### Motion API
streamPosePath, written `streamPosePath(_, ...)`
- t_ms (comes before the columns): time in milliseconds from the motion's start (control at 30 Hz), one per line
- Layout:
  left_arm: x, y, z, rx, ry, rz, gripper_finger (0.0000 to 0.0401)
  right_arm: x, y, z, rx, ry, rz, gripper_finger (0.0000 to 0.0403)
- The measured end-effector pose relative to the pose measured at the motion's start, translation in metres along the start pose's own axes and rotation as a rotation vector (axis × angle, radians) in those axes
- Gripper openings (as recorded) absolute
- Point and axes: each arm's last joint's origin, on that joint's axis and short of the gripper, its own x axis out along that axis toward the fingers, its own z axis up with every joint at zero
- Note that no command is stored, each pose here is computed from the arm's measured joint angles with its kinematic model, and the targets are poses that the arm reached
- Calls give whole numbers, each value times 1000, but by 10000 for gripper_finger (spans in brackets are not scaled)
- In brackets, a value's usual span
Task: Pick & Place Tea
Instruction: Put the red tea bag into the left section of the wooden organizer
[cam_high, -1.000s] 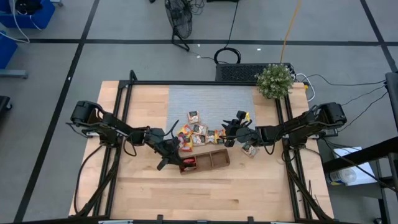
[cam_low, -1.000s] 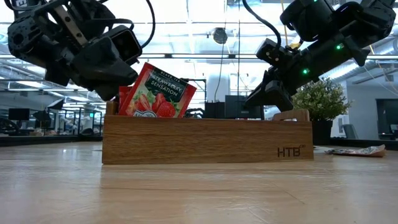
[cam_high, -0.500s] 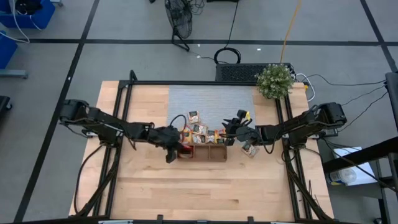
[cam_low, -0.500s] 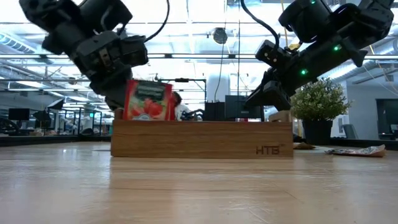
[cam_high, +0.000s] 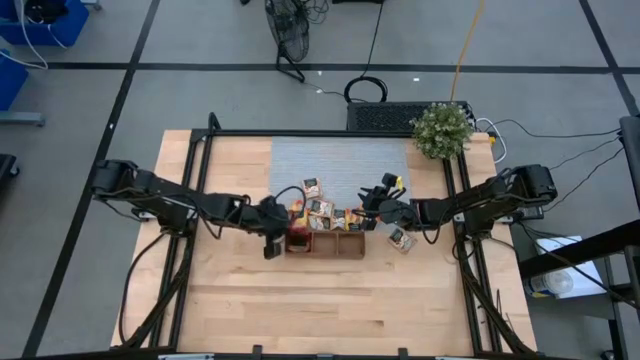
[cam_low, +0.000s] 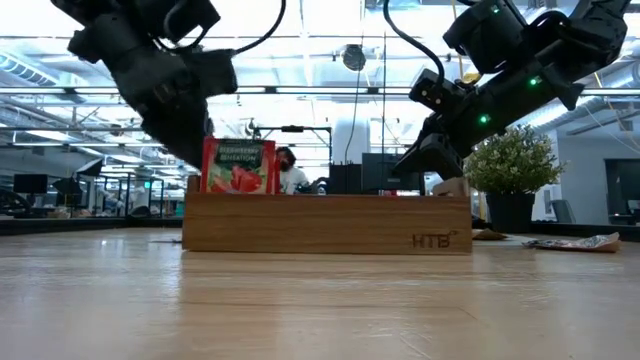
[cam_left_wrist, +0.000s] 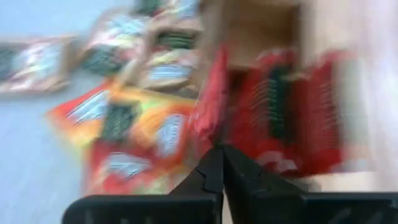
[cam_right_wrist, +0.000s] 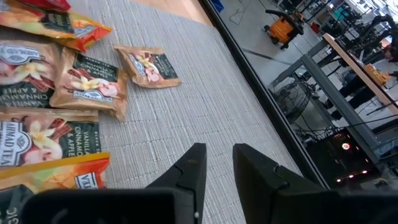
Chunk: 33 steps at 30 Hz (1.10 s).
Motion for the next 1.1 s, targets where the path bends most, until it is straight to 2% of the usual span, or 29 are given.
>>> streamPosePath(67, -2, 4, -3, -46, 20, 105, 27, 1, -1, 0, 6, 2, -2, 70)
streamPosePath(167, -1, 8, -11, -78, 78, 182, 58, 1, -1, 0, 9, 4, -4, 70)
streamPosePath(367, 1, 7, -8, -46, 52, 157, 131, 1, -1, 0, 10, 4, -5, 70)
streamPosePath(500, 0, 5, -7, -9, 46, 131, 159, 1, -1, 0, 10, 4, -5, 70)
streamPosePath(700, -2, 7, -11, 18, 88, 149, 172, 1, -1, 0, 11, 4, -5, 70)
streamPosePath(900, 0, 14, -15, 0, 108, 307, 173, 1, -1, 0, 13, 4, -5, 70)
streamPosePath(1100, 13, 26, -17, -95, 156, 262, 173, 1, -1, 0, 18, 4, -5, 70)
